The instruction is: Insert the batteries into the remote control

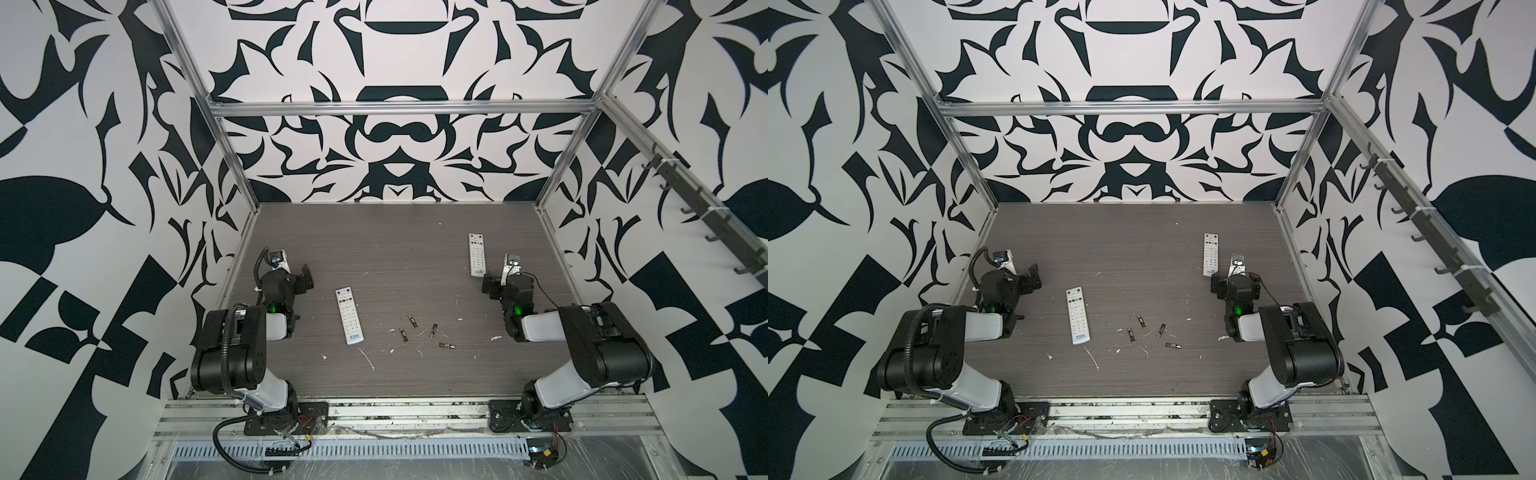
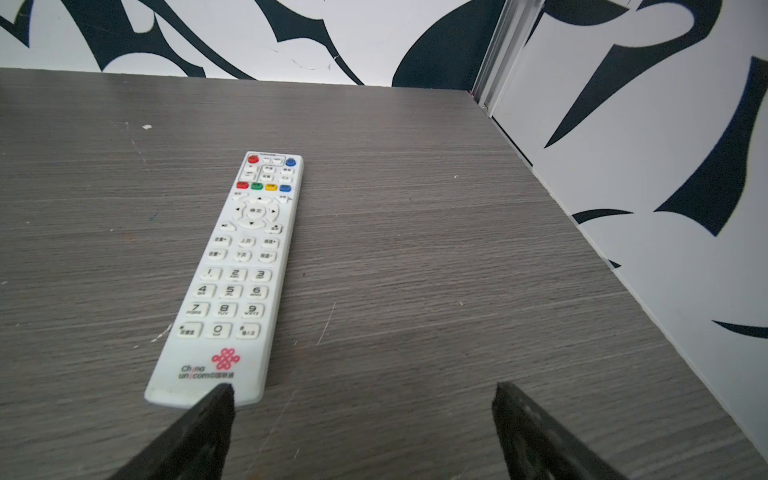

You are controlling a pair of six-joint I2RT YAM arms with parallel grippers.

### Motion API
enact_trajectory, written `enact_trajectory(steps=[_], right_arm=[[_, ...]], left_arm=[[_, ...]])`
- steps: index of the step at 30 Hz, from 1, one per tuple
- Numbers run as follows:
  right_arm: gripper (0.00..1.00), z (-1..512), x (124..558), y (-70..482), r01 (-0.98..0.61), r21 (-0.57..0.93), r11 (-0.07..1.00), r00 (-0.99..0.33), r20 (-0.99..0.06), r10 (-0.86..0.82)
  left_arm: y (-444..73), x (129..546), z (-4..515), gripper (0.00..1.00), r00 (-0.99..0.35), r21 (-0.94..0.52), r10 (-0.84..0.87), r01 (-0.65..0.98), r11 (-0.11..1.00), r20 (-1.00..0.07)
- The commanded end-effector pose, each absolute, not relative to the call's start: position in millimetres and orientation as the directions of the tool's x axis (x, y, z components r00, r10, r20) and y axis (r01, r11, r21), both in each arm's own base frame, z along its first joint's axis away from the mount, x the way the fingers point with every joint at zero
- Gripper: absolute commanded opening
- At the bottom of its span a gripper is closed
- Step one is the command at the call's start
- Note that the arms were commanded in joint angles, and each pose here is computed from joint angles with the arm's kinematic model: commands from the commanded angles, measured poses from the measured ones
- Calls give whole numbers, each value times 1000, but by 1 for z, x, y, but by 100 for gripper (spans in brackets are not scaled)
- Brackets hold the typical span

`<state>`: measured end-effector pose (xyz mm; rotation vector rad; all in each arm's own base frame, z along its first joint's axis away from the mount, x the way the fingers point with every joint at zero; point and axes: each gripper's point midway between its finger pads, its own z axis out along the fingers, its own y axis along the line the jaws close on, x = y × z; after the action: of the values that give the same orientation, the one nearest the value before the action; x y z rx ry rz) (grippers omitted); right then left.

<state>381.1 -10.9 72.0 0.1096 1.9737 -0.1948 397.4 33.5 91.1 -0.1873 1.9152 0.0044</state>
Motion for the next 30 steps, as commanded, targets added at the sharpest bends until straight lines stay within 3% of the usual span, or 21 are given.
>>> enact_trajectory(steps=[1,18,21,26,30], right_arm=[[100,82,382,-11,179,-80,981,-360,-933,-11],[100,97,384,-14,200,-75,977,-353,-936,0],[100,117,381,-18,229,-75,971,-408,-913,26],[100,152,368,-25,310,-29,950,-459,-880,123],[100,178,346,-31,408,20,913,-524,-814,252]], left_arm=[[33,395,90,99,-330,-88,-125,-125,988,-936],[32,397,101,99,-350,-86,-123,-121,989,-929],[44,392,110,99,-497,-82,-185,-222,972,-848],[50,373,145,99,-544,-195,-406,-404,894,-735],[25,356,154,99,-645,-295,-544,-460,837,-537]])
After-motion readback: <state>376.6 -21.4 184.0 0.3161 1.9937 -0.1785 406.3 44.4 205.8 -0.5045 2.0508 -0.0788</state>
